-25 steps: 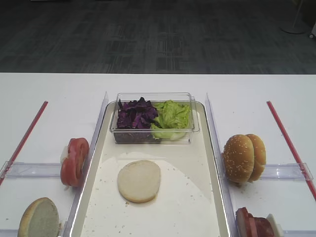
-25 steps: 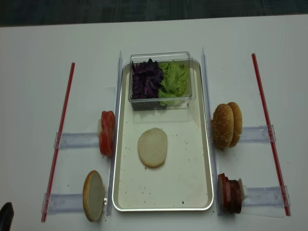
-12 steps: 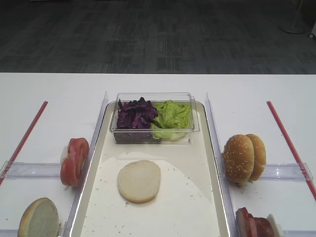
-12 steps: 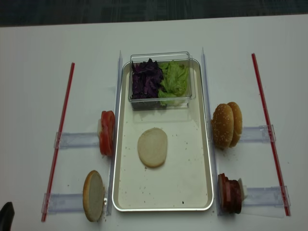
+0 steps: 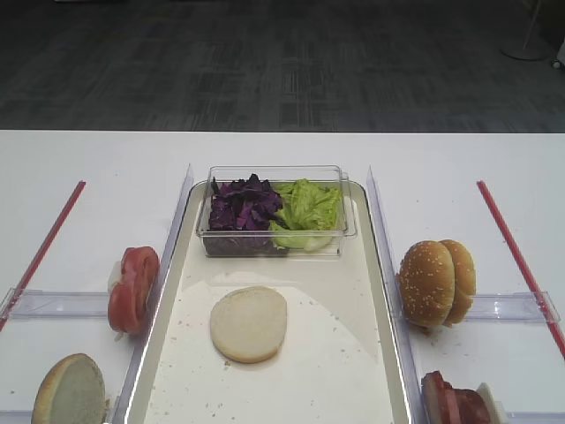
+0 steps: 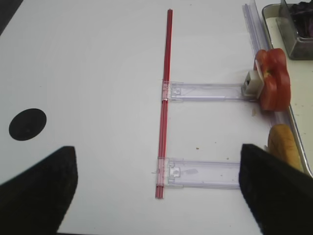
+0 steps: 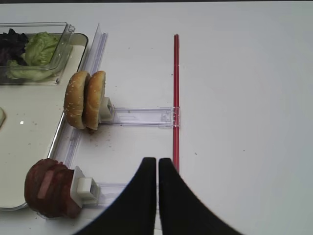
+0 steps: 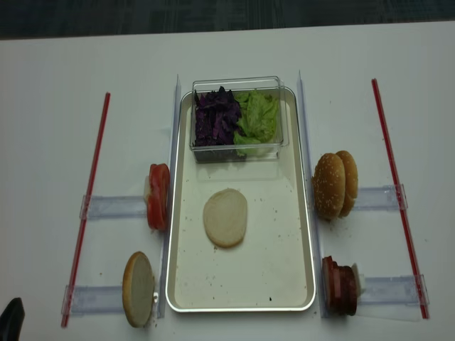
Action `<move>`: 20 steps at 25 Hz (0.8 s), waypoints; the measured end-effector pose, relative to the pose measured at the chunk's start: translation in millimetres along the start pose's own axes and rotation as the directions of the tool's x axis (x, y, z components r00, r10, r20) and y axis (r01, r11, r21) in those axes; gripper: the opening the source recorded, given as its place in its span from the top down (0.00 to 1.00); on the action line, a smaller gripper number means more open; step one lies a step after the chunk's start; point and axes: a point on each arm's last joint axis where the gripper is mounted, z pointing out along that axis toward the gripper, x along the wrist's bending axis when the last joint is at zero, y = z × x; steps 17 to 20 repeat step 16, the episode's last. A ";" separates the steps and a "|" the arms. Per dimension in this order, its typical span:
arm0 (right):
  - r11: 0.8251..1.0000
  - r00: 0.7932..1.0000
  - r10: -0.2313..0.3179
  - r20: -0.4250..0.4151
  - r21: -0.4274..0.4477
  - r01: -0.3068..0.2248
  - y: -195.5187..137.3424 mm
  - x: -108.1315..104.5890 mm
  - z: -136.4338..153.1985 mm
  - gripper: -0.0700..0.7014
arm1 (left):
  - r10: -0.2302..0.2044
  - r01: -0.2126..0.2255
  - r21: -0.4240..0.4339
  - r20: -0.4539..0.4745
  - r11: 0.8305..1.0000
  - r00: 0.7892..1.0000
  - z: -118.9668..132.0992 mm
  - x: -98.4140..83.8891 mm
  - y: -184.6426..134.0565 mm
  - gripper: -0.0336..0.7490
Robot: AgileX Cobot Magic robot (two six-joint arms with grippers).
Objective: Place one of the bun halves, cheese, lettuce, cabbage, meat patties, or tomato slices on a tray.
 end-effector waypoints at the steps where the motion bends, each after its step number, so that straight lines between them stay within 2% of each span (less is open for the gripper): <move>1: 1.000 1.000 0.000 0.000 0.000 0.000 0.0 0.0 0.0 0.28 | 0.000 0.000 0.000 0.000 1.000 1.000 0.0 0.0 0.0 0.17; 20: 1.000 1.000 0.000 0.000 0.000 0.000 0.0 0.0 0.0 0.28 | 0.000 0.000 0.000 0.000 1.000 1.000 0.0 0.0 0.0 0.16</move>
